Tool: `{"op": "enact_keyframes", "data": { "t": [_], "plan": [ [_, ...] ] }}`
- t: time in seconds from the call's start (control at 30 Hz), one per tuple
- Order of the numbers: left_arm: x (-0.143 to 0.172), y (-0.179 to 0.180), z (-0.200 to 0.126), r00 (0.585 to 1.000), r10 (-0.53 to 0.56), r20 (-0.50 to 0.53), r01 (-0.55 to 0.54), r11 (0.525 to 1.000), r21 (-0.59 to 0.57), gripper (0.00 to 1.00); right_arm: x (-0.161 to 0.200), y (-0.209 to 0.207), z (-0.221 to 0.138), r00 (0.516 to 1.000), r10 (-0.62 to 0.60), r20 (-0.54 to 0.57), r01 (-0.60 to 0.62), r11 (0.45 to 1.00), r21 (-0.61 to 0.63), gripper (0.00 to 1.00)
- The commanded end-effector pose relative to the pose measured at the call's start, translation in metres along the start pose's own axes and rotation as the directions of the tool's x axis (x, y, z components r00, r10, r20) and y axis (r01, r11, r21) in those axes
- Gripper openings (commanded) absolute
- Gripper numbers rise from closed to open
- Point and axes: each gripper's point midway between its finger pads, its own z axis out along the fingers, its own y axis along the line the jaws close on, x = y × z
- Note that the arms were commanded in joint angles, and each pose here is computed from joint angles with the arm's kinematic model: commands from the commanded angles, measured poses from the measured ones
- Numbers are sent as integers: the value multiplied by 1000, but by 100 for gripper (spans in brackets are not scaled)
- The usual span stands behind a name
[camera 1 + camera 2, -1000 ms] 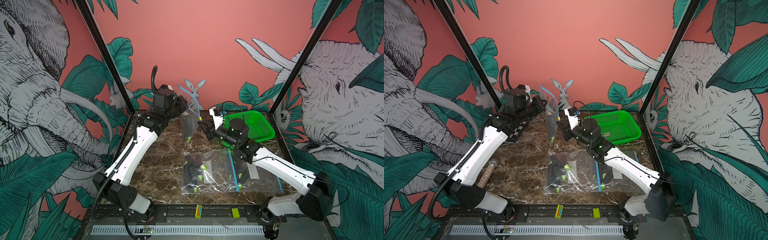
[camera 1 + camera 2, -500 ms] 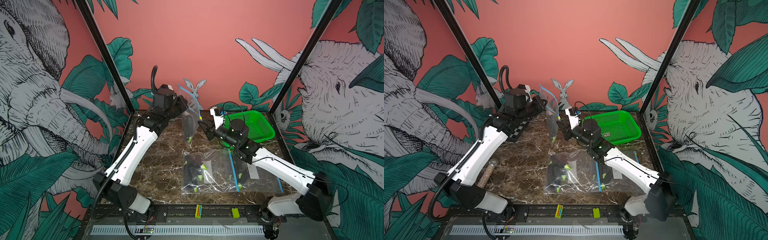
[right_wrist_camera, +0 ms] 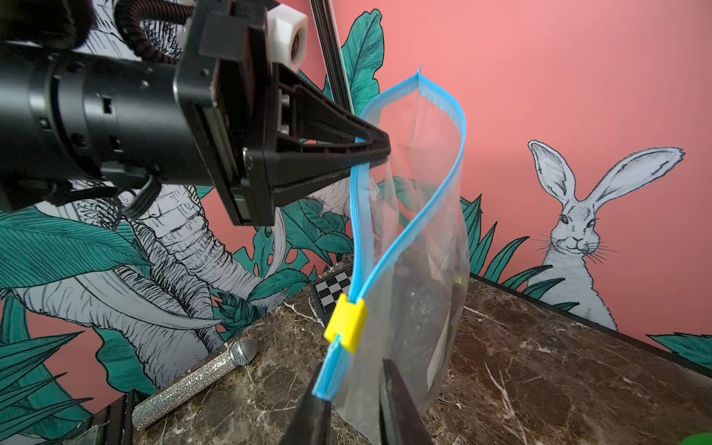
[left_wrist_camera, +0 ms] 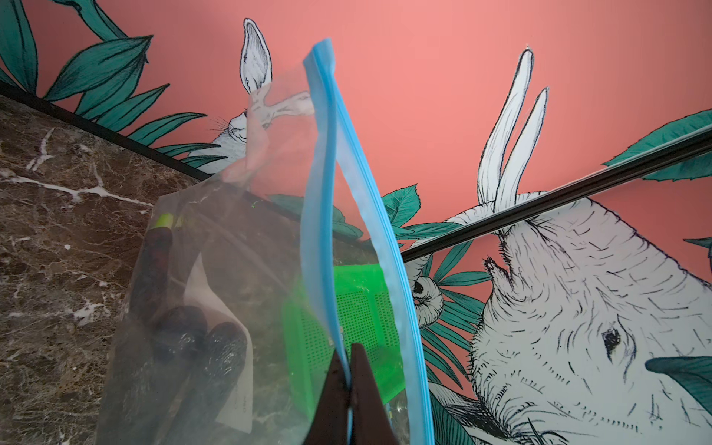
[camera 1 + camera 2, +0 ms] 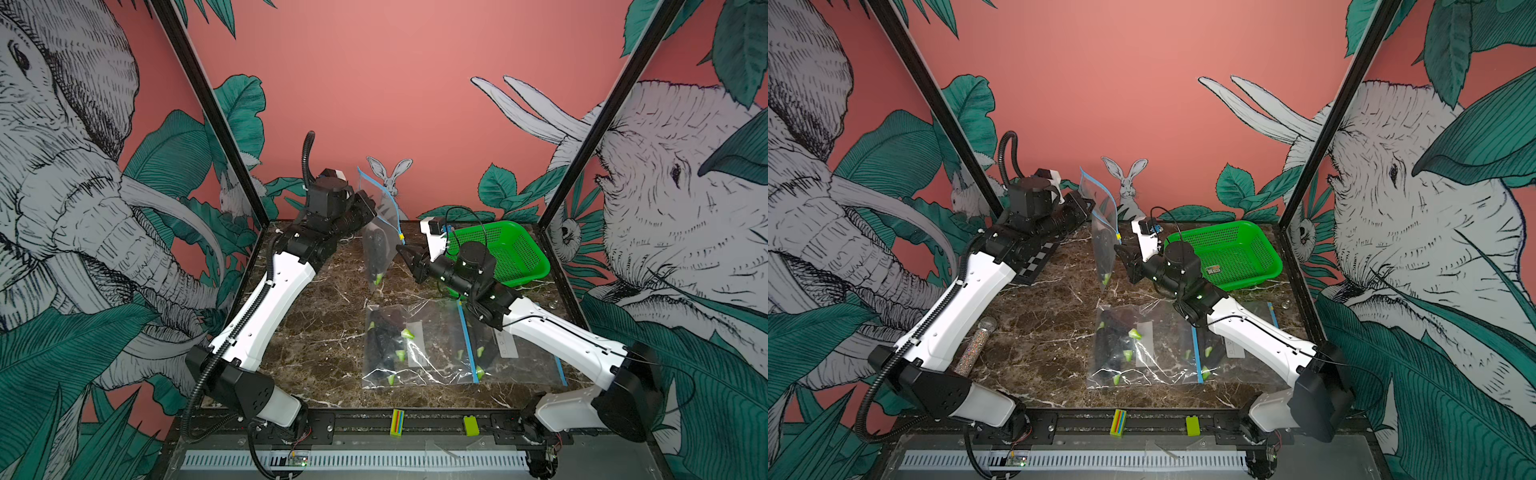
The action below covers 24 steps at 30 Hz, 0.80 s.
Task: Place the eggplant in a zip-top bag and seal the zipper
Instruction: Zip the zipper on the zipper food storage bag.
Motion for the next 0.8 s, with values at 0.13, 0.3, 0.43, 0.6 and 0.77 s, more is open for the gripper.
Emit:
{"op": "enact_keyframes", "data": {
  "t": [0.13, 0.3, 0.43, 0.6, 0.77],
  "plan": [
    [-12, -13, -8, 999, -13, 39, 11, 999, 51, 0, -22, 5, -4, 996, -3, 87, 3, 1000, -6, 21],
    [-10, -12, -6, 999, -17, 33, 16, 998, 53, 0, -24, 5, -4, 995, -6, 96, 6, 1000, -5, 19],
    [-10, -12, -5, 999, -20, 35, 18, 998, 54, 0, -26, 5, -5, 995, -10, 103, 10, 1000, -4, 19],
    [-9, -11, -4, 999, -22, 33, 20, 998, 56, 0, -28, 6, -5, 994, -13, 110, 13, 1000, -4, 19],
    [-8, -10, -3, 999, -22, 31, 20, 998, 53, 0, -31, 6, -6, 992, -13, 122, 14, 1000, -4, 19]
  ]
}}
